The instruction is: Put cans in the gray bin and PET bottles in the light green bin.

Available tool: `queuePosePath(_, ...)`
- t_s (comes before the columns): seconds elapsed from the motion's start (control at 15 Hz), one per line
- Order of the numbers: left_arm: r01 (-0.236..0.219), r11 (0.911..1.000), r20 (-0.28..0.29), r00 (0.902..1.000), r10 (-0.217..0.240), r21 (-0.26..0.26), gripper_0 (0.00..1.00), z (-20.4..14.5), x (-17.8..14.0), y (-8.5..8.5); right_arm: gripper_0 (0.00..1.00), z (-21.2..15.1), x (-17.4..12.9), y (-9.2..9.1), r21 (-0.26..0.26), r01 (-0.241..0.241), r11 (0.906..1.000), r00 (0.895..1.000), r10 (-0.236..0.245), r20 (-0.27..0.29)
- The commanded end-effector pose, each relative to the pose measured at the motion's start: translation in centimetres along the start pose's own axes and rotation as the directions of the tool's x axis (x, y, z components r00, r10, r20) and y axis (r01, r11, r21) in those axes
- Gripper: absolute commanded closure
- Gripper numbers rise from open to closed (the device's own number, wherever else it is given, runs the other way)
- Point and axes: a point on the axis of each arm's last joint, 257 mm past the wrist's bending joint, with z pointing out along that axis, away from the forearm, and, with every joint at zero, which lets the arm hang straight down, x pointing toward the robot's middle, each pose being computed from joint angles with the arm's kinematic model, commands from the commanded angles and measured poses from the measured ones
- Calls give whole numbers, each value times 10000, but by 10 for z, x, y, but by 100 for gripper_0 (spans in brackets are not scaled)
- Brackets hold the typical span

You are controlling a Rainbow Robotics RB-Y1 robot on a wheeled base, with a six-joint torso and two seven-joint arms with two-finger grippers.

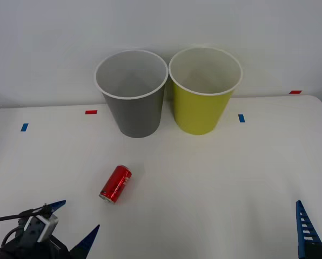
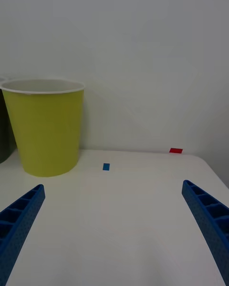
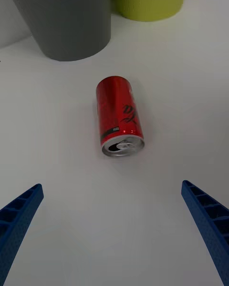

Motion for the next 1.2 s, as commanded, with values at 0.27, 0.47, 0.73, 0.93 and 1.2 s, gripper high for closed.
queuePosePath(0.27, -189, 9997, -1339, 9908, 211, 182, 0, 17, -26, 4, 0, 0, 0, 0, -1, 0, 10000, 10000, 0, 1)
queuePosePath(0.47, 375, 9993, -2269, 9733, -359, 27, 0, 12, -36, 3, 0, 0, 0, 0, -1, 0, 10000, 10000, 0, 1)
queuePosePath(0.73, 841, 9965, -2742, 9583, -806, 11, 0, 23, -46, -6, 0, 0, 0, 0, -1, 0, 10000, 10000, 0, 1)
queuePosePath(0.93, 620, 9981, -3031, 9512, -581, 34, 0, 32, -58, -10, 0, 0, 0, 0, -1, 0, 10000, 10000, 0, 1)
queuePosePath(1.2, 427, 9990, -3266, 9445, -360, 133, 0, 48, -59, -13, 0, 0, 0, 0, -1, 0, 10000, 10000, 0, 1)
